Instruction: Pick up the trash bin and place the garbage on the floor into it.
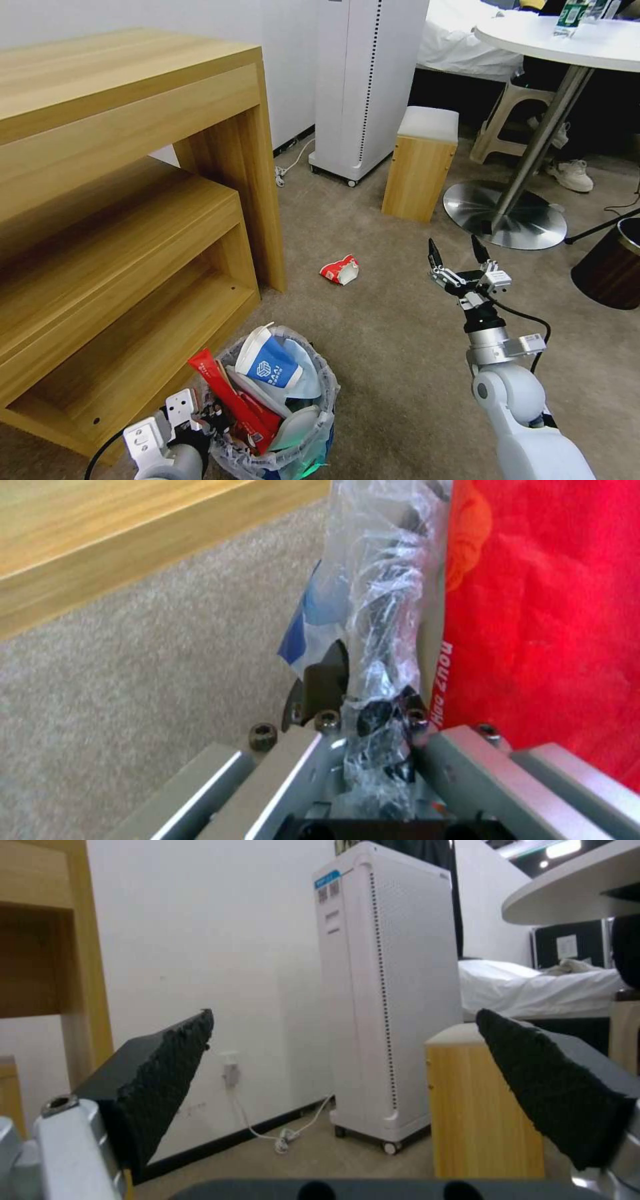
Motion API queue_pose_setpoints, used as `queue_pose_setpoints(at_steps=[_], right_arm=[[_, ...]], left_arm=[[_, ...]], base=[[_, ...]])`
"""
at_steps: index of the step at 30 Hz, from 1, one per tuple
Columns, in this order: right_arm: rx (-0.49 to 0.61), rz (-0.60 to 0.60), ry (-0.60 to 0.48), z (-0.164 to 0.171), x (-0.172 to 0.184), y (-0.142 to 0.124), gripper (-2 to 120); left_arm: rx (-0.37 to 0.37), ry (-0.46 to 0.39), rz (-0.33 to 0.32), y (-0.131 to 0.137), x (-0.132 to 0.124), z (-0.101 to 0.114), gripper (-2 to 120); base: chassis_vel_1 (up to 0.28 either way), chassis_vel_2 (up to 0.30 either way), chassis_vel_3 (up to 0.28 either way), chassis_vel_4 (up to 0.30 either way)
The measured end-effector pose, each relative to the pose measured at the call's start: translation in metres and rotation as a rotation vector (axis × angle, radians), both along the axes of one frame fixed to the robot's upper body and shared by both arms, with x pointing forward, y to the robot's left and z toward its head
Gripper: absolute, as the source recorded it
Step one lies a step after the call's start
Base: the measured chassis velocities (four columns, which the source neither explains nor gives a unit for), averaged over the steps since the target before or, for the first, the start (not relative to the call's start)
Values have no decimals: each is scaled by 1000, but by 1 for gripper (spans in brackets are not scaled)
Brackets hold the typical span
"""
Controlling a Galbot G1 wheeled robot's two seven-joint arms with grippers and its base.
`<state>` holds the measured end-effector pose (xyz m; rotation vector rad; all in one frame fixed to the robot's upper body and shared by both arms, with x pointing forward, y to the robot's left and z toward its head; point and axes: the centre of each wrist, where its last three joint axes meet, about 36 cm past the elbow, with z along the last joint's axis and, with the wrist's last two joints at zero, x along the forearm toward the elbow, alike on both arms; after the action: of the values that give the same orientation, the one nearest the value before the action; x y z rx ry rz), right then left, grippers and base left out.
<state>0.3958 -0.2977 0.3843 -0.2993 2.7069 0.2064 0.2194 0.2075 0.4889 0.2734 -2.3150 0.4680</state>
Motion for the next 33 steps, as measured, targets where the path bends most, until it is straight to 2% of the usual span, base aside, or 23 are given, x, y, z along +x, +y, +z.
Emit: queue_pose_setpoints(at_steps=[15, 23, 28, 31, 32, 33], right_arm=[[-1, 0, -3, -1, -1, 1, 100], [8, -32, 36, -4, -3, 7, 100], [28, -85, 119, -5, -1, 12, 100], [48, -137, 232, -6, 8, 14, 100], [48, -137, 232, -6, 8, 14, 100], [57, -146, 295, -7, 15, 14, 100]], left_arm=[[-2, 10, -3, -2, -4, 0, 1], [3, 13, -1, -3, -8, 1, 1], [5, 15, -1, -5, -10, 1, 1], [13, 17, 0, -5, -12, 1, 1], [13, 17, 0, -5, -12, 1, 1], [17, 17, -2, -6, -12, 1, 1]], base=[[-212, 212, 216, -213], [-161, 150, 146, -143], [0, 0, 0, 0], [0, 0, 0, 0], [0, 0, 0, 0], [0, 0, 0, 0]])
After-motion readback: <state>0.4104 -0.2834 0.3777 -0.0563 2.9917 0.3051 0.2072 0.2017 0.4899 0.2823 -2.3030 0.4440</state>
